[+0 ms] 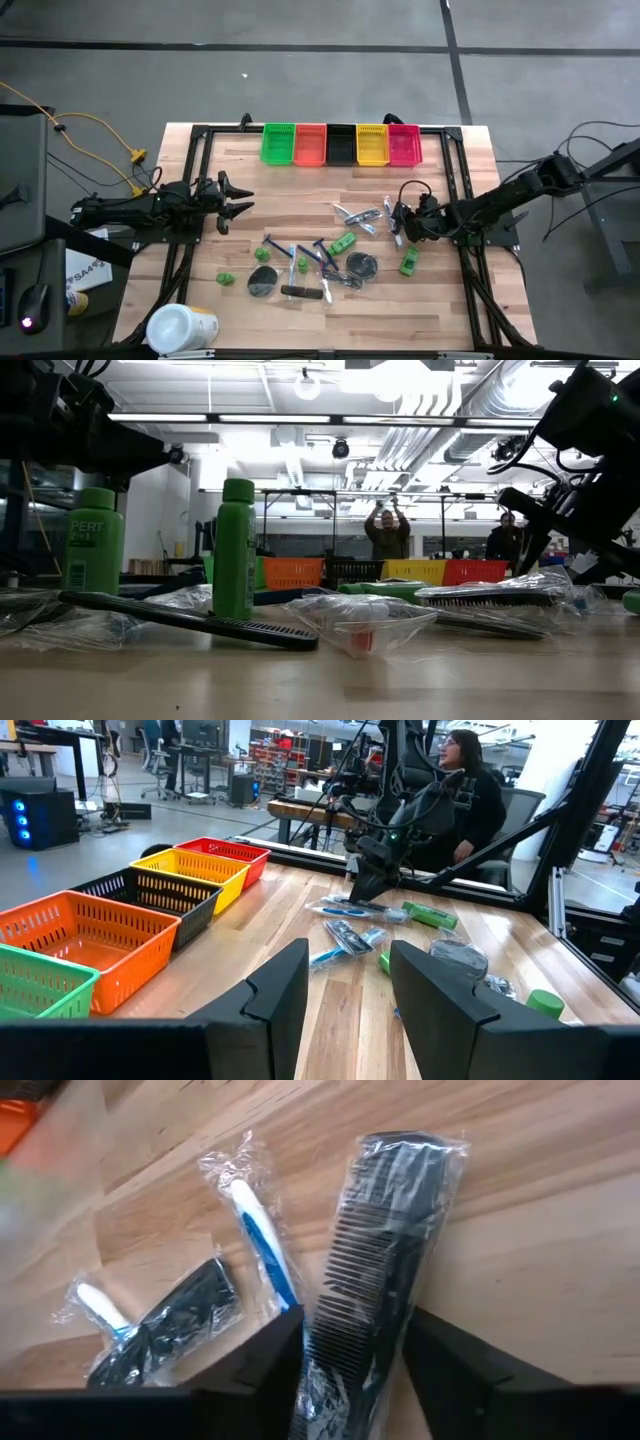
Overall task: Pick & Place Travel size toiletries
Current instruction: Put the black comb into the red bin
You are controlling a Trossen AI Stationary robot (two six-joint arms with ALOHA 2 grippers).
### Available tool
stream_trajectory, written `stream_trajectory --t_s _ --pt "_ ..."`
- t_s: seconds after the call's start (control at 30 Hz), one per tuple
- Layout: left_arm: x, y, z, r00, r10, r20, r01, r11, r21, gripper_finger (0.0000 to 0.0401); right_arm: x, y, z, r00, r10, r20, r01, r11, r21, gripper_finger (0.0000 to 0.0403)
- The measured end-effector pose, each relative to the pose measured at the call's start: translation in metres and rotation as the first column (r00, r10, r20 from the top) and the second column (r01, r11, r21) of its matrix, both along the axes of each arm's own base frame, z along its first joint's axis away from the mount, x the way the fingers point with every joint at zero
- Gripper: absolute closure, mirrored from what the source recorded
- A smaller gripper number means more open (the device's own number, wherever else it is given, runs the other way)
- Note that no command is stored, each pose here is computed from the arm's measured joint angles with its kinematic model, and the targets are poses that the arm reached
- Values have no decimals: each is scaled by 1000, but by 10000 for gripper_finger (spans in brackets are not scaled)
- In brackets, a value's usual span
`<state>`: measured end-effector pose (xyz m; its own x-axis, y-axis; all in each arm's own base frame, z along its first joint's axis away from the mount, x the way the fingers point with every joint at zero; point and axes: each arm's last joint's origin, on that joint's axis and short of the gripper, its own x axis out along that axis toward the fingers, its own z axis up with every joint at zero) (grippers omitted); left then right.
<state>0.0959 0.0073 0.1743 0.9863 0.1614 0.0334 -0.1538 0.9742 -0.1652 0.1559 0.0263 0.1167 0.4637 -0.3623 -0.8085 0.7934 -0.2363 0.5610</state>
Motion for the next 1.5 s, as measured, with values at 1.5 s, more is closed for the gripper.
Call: stream_trajectory --t_s 1.5 --pt "0 0 0 1000 0 0 0 1000 0 258 -17 -91 86 988 105 113 -5 753 -658 392"
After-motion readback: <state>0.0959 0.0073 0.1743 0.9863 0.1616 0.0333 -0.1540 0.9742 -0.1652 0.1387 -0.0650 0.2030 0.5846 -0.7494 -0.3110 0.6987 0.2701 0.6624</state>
